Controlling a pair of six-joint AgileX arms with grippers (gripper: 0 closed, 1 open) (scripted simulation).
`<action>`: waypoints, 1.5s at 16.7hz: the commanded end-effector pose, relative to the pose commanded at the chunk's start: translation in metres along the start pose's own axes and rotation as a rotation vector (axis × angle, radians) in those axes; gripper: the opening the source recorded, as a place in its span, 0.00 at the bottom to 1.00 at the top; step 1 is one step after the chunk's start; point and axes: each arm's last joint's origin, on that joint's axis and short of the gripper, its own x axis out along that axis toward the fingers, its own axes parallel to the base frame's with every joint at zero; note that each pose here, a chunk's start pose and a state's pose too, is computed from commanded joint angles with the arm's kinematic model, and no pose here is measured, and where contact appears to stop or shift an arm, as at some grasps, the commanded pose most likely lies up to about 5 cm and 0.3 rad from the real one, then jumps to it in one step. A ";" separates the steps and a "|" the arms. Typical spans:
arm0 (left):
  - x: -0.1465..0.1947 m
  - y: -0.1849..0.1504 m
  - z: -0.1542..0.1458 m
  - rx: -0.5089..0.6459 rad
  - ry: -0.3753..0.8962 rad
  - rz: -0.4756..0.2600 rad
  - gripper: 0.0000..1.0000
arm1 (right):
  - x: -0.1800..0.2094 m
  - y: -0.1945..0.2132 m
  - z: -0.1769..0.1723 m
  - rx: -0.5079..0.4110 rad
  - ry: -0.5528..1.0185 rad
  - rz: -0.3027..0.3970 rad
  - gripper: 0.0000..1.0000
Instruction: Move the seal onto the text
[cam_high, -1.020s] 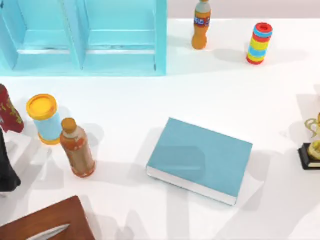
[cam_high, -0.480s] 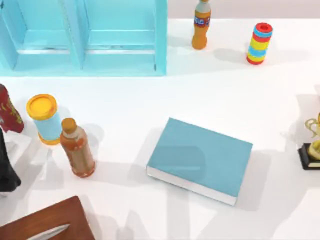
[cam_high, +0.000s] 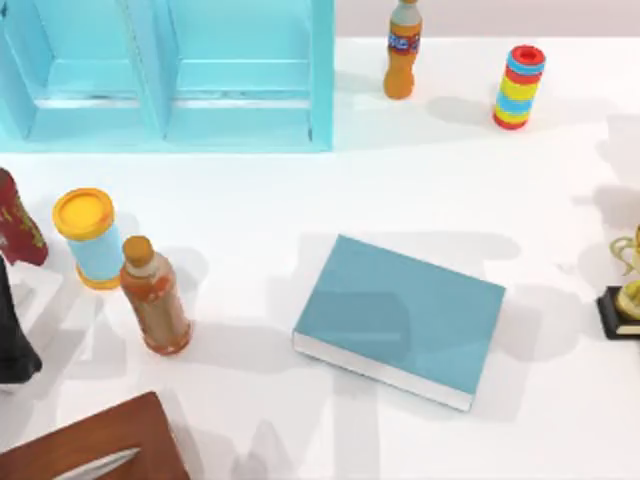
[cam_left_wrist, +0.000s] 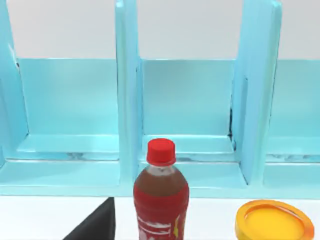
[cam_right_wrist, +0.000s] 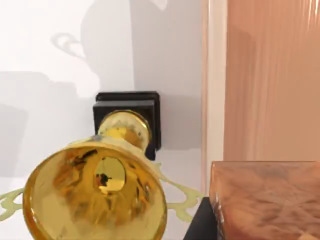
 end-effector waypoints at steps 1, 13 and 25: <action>0.000 0.000 0.000 0.000 0.000 0.000 1.00 | -0.001 0.013 -0.002 -0.009 0.028 -0.012 0.00; 0.000 0.000 0.000 0.000 0.000 0.000 1.00 | 0.003 0.068 0.002 -0.043 0.020 -0.036 0.00; 0.000 0.000 0.000 0.000 0.000 0.000 1.00 | 0.087 0.260 -0.028 -0.009 0.071 -0.044 0.00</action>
